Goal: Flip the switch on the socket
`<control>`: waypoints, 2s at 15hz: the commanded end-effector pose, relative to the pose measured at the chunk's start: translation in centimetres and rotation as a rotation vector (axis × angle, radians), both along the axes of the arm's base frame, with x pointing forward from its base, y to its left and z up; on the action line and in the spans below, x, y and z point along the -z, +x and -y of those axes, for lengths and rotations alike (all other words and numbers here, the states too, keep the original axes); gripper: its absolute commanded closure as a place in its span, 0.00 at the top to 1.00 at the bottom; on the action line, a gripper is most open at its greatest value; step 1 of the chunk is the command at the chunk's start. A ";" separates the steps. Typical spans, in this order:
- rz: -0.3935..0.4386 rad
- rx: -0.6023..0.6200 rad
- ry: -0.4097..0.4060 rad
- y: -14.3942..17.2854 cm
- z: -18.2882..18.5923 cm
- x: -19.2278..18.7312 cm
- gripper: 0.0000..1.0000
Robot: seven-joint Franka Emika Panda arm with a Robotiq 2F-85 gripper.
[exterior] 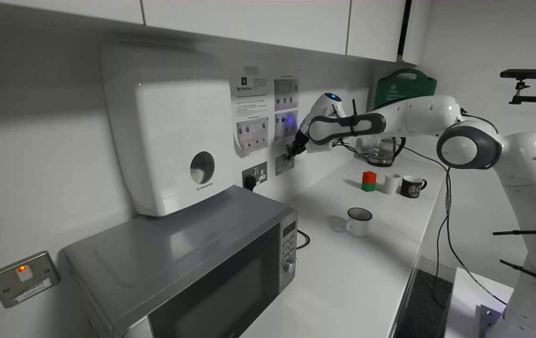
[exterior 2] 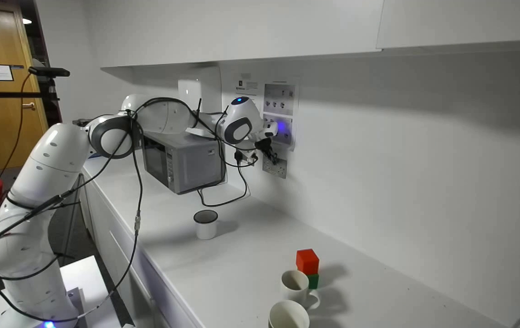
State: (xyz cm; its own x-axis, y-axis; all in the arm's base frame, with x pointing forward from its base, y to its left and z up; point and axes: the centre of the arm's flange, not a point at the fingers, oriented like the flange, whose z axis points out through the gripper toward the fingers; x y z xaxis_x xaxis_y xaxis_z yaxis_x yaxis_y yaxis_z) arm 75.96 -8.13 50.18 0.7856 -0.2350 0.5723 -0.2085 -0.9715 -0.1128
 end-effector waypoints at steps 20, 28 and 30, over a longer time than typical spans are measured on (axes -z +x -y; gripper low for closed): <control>0.010 -0.033 0.018 1.4 -0.1 1.0 0.00; -0.027 -0.038 0.025 2.0 -0.3 3.2 0.00; -0.033 -0.042 0.025 1.9 -0.3 3.5 0.00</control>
State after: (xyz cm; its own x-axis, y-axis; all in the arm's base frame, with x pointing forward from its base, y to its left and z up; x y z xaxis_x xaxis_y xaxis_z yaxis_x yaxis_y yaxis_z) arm 76.74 -7.65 46.54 0.8146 -0.2353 0.5301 -0.2064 -0.9718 -0.1141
